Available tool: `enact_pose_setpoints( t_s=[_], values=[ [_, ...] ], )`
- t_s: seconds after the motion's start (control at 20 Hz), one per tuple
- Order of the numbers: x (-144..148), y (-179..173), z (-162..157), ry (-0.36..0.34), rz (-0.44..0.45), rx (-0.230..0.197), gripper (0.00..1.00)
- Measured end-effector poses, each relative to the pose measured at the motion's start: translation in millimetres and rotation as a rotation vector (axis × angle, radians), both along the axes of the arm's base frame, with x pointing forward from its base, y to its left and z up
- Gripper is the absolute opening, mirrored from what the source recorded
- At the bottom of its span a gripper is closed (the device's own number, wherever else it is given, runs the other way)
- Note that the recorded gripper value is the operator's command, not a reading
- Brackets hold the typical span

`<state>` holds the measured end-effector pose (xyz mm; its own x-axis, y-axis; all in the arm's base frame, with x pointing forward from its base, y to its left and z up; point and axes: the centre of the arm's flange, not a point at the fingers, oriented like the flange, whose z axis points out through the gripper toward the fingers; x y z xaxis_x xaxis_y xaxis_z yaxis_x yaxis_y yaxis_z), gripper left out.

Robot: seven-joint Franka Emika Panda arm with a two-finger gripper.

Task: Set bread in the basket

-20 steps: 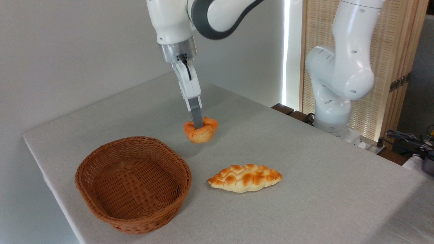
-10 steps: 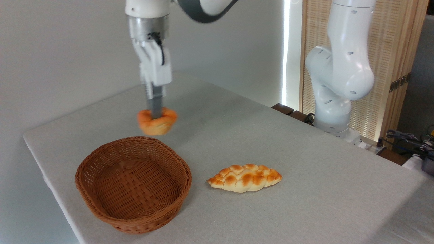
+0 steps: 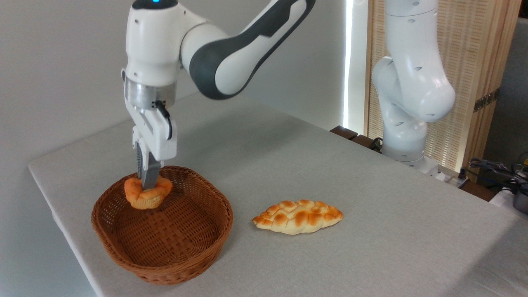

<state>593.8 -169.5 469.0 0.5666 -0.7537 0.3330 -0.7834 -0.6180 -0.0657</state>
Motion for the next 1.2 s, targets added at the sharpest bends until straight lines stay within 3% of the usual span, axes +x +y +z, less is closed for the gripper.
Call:
enact_pose_setpoints(
  t_s=[0.25,0.95,1.1,1.2],
  values=[
    [4.6,-16.5,-18.9,-0.011,-0.019,0.005,1.00],
    [7.2,-15.3,-9.8,-0.027,-0.015,-0.001,1.00],
    [4.3,-11.0,1.9,-0.014,-0.013,-0.004,1.00],
    [-2.1,10.3,25.7,0.034,0.001,-0.008,1.00]
  ],
)
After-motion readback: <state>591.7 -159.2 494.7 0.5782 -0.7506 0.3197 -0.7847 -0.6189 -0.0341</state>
